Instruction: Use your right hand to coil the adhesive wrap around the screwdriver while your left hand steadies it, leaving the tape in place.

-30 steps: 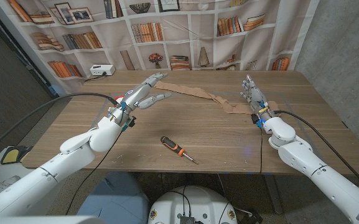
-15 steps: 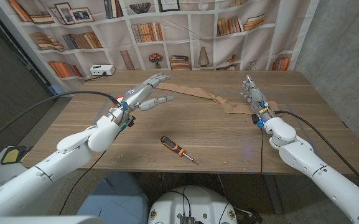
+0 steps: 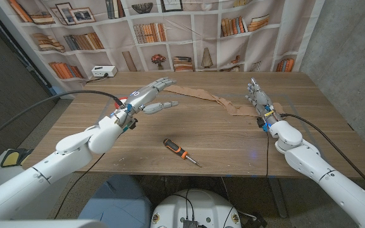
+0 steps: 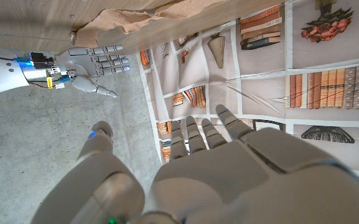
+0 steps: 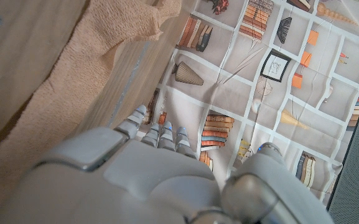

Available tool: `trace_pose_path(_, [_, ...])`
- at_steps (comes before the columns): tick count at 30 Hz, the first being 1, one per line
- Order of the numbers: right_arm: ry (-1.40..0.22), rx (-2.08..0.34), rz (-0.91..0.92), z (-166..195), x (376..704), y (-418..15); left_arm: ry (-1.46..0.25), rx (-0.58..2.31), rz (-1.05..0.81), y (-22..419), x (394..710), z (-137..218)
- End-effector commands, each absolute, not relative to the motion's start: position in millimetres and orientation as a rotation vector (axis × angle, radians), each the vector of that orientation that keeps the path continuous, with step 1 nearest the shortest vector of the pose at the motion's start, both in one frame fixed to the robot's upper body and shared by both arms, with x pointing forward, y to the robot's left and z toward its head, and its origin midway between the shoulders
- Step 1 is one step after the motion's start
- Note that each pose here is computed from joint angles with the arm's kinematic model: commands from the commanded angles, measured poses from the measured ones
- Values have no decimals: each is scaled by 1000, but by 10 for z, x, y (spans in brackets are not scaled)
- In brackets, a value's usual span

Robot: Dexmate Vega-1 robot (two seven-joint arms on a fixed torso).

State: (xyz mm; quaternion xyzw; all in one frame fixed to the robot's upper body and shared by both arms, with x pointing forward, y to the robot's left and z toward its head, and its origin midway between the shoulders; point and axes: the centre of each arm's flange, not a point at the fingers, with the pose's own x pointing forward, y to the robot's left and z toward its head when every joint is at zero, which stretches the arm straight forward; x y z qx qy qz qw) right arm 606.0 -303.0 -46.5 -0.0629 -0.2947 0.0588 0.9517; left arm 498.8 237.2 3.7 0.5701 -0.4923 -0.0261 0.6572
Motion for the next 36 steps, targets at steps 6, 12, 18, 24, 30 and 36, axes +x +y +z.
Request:
trace_pose_path(6, [-637,-102,138,-399,6009,-3001,-1121,1421,-94,2239,4986,75])
trace_pose_path(12, [-620,-124,137,-371,6020,-2983,-1124,1436,-88,2232,4966,66])
trace_pose_path(18, [-617,-130,143,-349,6041,-2974,-1125,1459,-91,2229,4946,56])
trace_pose_path(24, [-618,-136,148,-324,6037,-2957,-1138,1472,-81,2218,4928,55])
trace_pose_path(30, [-613,-137,147,-331,6037,-2958,-1145,1501,-93,2184,4921,68])
trace_pose_path(36, [-622,-142,142,-336,6011,-2943,-1155,1532,-107,2145,4919,88])
